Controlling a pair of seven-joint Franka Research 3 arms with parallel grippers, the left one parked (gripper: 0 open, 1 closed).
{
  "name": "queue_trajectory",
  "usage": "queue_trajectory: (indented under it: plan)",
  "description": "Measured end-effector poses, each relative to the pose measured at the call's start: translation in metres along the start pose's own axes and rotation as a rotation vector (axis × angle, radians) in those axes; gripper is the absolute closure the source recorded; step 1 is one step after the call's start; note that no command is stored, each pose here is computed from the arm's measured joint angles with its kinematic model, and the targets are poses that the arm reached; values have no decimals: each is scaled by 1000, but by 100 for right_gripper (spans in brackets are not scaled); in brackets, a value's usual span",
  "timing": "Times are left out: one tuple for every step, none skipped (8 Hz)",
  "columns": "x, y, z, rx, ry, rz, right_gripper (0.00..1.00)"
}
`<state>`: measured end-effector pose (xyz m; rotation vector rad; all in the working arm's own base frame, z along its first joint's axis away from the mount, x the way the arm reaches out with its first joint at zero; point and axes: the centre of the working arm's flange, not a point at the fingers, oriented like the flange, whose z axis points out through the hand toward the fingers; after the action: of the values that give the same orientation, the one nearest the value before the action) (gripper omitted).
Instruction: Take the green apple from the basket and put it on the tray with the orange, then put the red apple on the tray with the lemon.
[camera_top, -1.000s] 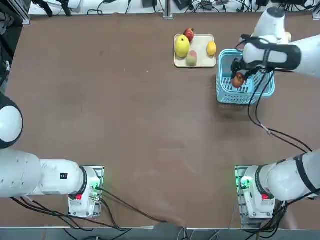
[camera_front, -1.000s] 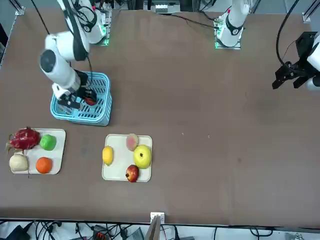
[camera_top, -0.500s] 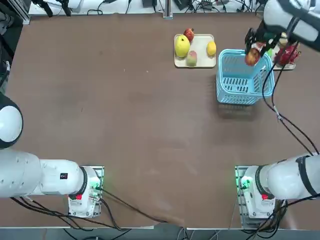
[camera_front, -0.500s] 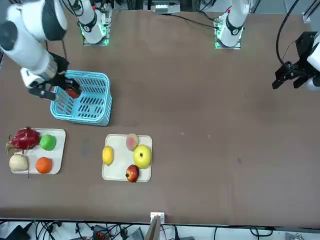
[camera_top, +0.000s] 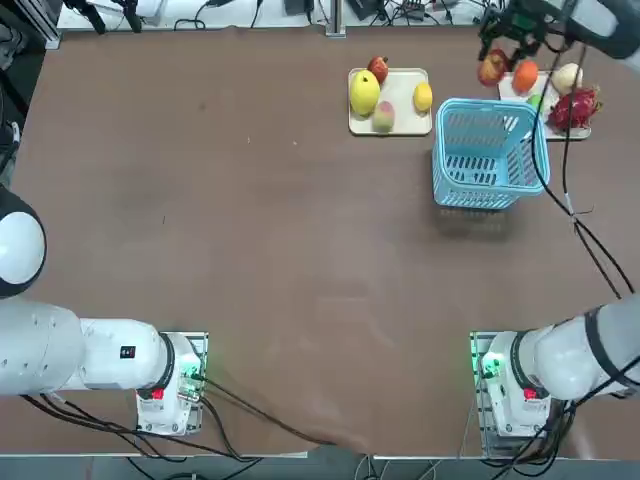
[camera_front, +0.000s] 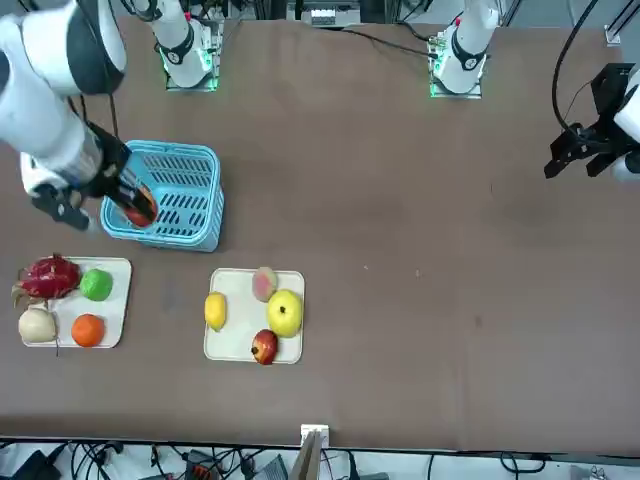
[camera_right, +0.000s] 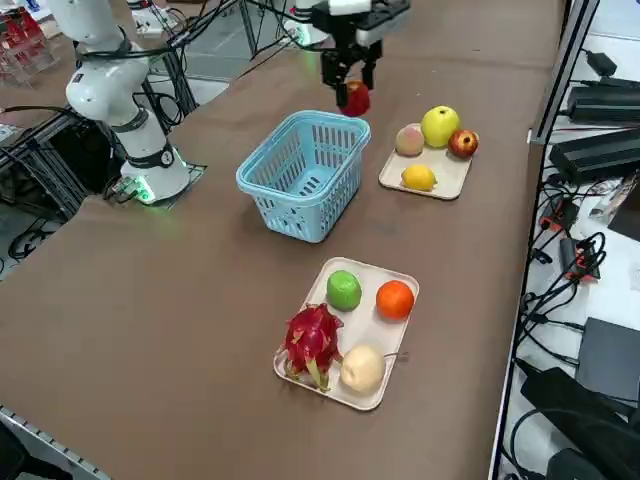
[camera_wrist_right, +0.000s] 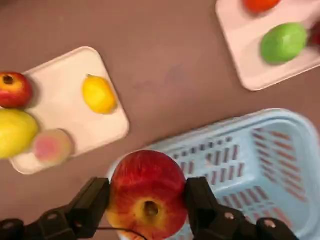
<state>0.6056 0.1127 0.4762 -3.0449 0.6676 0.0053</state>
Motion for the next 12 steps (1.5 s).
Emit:
queue_trajectory:
  plan:
    - [10, -33, 19, -2, -2, 42, 13]
    - [21, -62, 38, -3, 10, 82, 13]
    - [33, -87, 55, 9, 30, 122, 13]
    - [43, -108, 71, 38, 48, 163, 13]
    - [50, -125, 88, 64, 58, 193, 13]
    - [50, -140, 112, 70, 58, 211, 13]
    - [43, -154, 142, 55, 45, 220, 13]
    - [32, -166, 171, 32, 28, 222, 13]
    - [23, -173, 189, 13, 14, 219, 13]
    - [16, -175, 205, -8, -2, 214, 13]
    - [12, -175, 217, -25, -14, 211, 13]
    - [9, -173, 224, -38, -24, 211, 13]
